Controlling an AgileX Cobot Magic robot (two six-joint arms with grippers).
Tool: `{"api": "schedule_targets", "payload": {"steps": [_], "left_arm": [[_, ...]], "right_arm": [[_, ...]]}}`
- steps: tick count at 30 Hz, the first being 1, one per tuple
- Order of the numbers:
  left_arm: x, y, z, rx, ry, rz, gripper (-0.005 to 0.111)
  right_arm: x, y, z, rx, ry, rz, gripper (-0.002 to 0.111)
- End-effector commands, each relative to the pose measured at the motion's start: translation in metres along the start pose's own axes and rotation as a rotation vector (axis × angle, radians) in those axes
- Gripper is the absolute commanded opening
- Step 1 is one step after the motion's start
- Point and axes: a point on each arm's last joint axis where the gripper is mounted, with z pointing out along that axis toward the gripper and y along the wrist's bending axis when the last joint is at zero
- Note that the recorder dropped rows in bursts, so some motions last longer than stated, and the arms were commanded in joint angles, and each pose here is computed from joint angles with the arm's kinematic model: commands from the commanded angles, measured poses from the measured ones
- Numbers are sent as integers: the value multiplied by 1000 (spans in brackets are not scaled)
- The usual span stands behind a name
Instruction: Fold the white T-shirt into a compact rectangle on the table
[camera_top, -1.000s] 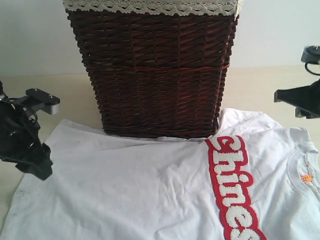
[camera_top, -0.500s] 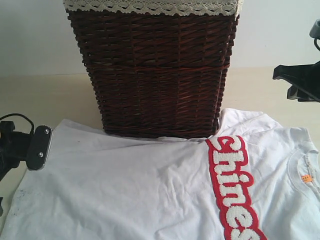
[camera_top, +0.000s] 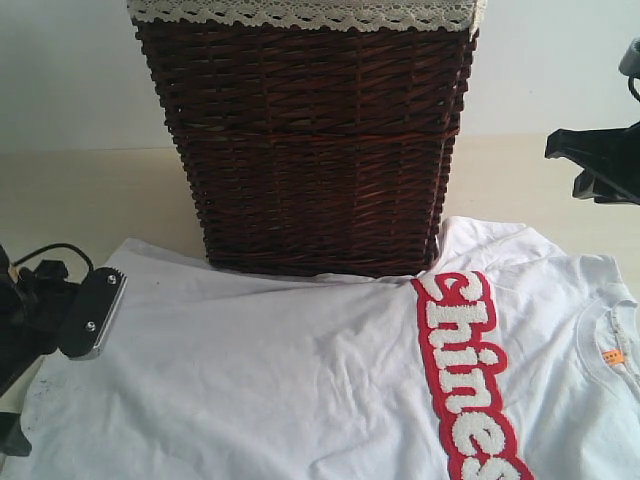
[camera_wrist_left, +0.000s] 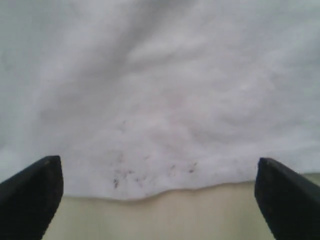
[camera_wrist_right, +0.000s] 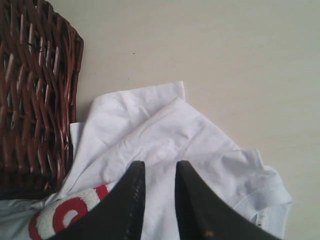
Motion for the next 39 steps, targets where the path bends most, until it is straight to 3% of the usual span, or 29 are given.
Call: {"api": "schedule_targets", "payload": {"steps": [1,8,14,19,24,39], "left_arm": [[5,2,11,42,-62,-25,105],[23,5,14,40,-19,-12,105],[15,4,21,82,-102,-20,105],[16,4,30,108,-88,-26,105],[22,5,31,97,-28,43,105],[22,4,31,109,-27,39,105]], "right_arm": [[-1,1,-2,-3,-10,-9,23],[-1,1,-2,-2,-10,-24,23],[-1,1,-2,-2,-13,-23,23],[-1,1,-2,-2,-8,-30,23],[-1,1,-2,-2,-8,-30,23],[-1,0,-2,1,-8,-59,23]]}}
